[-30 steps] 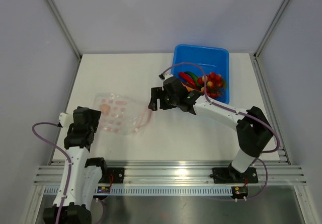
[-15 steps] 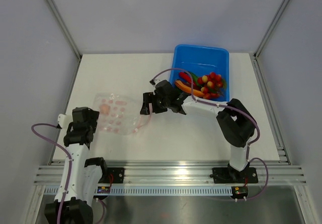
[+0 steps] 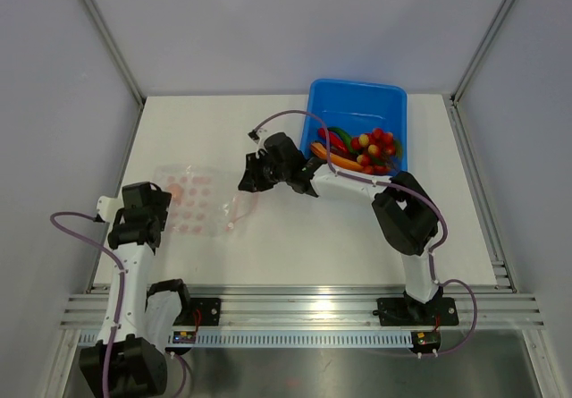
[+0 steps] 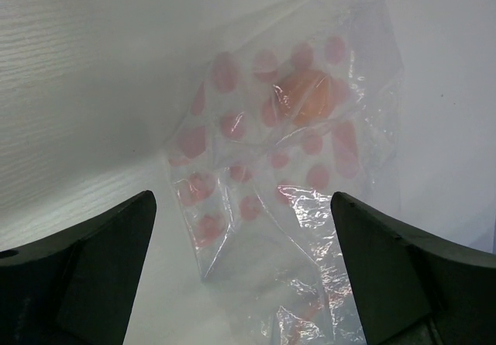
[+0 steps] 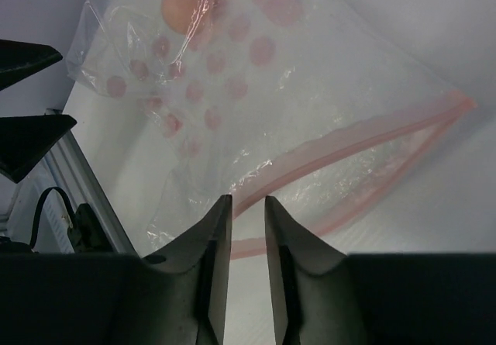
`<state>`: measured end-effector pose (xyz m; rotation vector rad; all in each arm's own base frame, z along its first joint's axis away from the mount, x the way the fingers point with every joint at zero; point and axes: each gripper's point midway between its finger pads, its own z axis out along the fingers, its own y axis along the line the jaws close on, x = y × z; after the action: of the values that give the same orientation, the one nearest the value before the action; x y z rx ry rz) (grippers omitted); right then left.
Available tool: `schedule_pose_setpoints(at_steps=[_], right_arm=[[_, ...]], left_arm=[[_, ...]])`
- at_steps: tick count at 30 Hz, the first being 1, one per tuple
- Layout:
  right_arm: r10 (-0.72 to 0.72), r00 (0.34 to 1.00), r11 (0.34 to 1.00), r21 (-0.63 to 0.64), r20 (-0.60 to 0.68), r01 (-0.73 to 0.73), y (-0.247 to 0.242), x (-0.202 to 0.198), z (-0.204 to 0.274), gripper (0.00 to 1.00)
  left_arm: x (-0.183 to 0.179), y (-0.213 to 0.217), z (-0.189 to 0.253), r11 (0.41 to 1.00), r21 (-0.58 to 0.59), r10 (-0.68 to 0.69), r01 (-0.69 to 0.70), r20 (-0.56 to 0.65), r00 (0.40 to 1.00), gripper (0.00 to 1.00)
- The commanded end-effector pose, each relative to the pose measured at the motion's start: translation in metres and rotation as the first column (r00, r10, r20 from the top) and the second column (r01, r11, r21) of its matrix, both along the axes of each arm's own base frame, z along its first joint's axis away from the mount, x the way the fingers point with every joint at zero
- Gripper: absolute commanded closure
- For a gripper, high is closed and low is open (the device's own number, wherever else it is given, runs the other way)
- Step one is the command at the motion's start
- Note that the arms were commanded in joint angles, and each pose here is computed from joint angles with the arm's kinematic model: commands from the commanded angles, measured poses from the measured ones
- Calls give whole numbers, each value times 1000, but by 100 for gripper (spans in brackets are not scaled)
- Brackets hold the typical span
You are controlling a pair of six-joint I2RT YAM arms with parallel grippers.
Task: Open the zip-top bag and remove the fake food
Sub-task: Adjust the fake fruit in the zipper food storage bag.
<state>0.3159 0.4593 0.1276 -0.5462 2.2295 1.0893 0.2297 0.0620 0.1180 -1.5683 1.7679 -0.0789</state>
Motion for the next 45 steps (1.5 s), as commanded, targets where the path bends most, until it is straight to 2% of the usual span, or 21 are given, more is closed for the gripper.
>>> schedule_pose_setpoints(at_steps=[1, 2, 3, 4, 6, 8, 9, 10, 13, 16, 25, 35, 45], right_arm=[[-10, 996, 999, 44, 88, 7, 12, 14, 28, 72], [-15, 996, 999, 43, 93, 11, 11, 16, 29, 74], [-23, 995, 999, 41, 95, 19, 10, 18, 30, 82], [-28, 995, 999, 42, 96, 24, 9, 18, 31, 84], [-44, 993, 998, 47, 112, 39, 6, 21, 36, 96], [-61, 990, 997, 54, 124, 54, 0, 22, 39, 97], [-61, 991, 997, 51, 121, 55, -2, 20, 37, 92], [-59, 991, 997, 56, 122, 52, -4, 20, 39, 81], [-44, 994, 997, 69, 104, 37, -5, 13, 37, 39], [-34, 996, 996, 84, 85, 27, -5, 7, 33, 27], [13, 999, 992, 121, 46, -19, 12, 7, 17, 23], [46, 998, 990, 135, -34, -41, 35, 15, -14, 22], [-27, 999, 993, 118, 34, 23, 18, 19, 1, 21]], left_arm=[[10, 2, 10, 1000, -4, -15, 15, 21, 1000, 1], [10, 4, 9, 1000, -5, -5, 5, 19, 1000, 1], [10, 4, 7, 1000, -11, -4, 4, 11, 1000, 1], [10, 5, 6, 1000, -15, 0, 0, 11, 1000, 1], [9, 6, 3, 999, -29, 17, -16, 19, 1000, 1], [7, 8, -1, 998, -40, 39, -38, 28, 999, 1], [7, 10, -1, 998, -40, 48, -46, 36, 998, 1], [7, 11, 1, 997, -44, 59, -57, 51, 997, 1], [5, 12, -1, 996, -51, 78, -74, 70, 995, 1], [3, 13, 0, 994, -53, 102, -98, 89, 991, 1], [-3, 22, -4, 982, -77, 184, -175, 132, 974, 1], [-1, 21, 0, 984, -74, 170, -160, 143, 975, 1], [1, 20, 2, 988, -70, 150, -141, 150, 977, 1]])
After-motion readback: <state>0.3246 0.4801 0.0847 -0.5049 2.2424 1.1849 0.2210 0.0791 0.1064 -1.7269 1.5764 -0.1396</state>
